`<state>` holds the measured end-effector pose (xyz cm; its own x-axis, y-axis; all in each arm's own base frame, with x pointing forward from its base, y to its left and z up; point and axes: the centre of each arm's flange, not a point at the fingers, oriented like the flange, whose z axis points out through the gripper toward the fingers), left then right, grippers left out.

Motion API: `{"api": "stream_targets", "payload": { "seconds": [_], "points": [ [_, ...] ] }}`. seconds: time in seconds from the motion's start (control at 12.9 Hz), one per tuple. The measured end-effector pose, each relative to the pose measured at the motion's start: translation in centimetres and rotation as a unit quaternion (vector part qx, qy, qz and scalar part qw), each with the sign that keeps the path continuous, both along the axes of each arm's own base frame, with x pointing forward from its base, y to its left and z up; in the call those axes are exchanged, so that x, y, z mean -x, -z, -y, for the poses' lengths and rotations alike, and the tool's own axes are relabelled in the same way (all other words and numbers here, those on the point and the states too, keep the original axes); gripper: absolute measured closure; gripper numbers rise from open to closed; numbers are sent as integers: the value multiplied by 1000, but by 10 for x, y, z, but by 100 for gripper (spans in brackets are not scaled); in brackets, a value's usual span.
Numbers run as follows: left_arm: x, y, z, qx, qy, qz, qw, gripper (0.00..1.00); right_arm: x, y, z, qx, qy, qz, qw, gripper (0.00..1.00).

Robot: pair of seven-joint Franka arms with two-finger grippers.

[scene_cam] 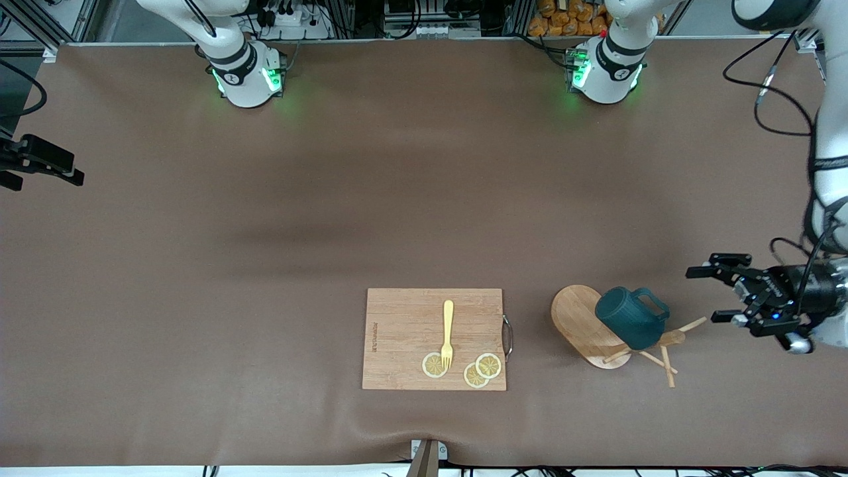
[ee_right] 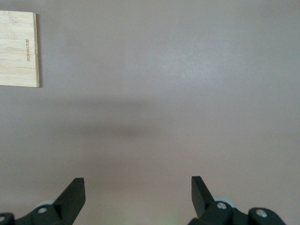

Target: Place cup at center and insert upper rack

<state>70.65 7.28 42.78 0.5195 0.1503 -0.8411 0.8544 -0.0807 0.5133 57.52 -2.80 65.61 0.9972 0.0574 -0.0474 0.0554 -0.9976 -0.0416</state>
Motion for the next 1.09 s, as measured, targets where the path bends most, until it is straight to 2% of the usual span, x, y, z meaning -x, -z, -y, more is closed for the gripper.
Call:
{"api": "stream_targets", "payload": {
  "seconds": [0.31,0.54,0.85,1.09],
  "points": [
    [22,-70,4,-107,25,40,993,0,-2,-2,0,0,0,8,1000,0],
    [42,-114,15,-195,52,68,977,0,-3,-4,1,1,1,15,1000,0],
    [72,-168,49,-320,101,108,936,0,-3,-4,1,1,1,16,1000,0],
    [85,-180,70,-400,154,144,892,0,-3,-4,2,1,2,16,1000,0]
  ]
}}
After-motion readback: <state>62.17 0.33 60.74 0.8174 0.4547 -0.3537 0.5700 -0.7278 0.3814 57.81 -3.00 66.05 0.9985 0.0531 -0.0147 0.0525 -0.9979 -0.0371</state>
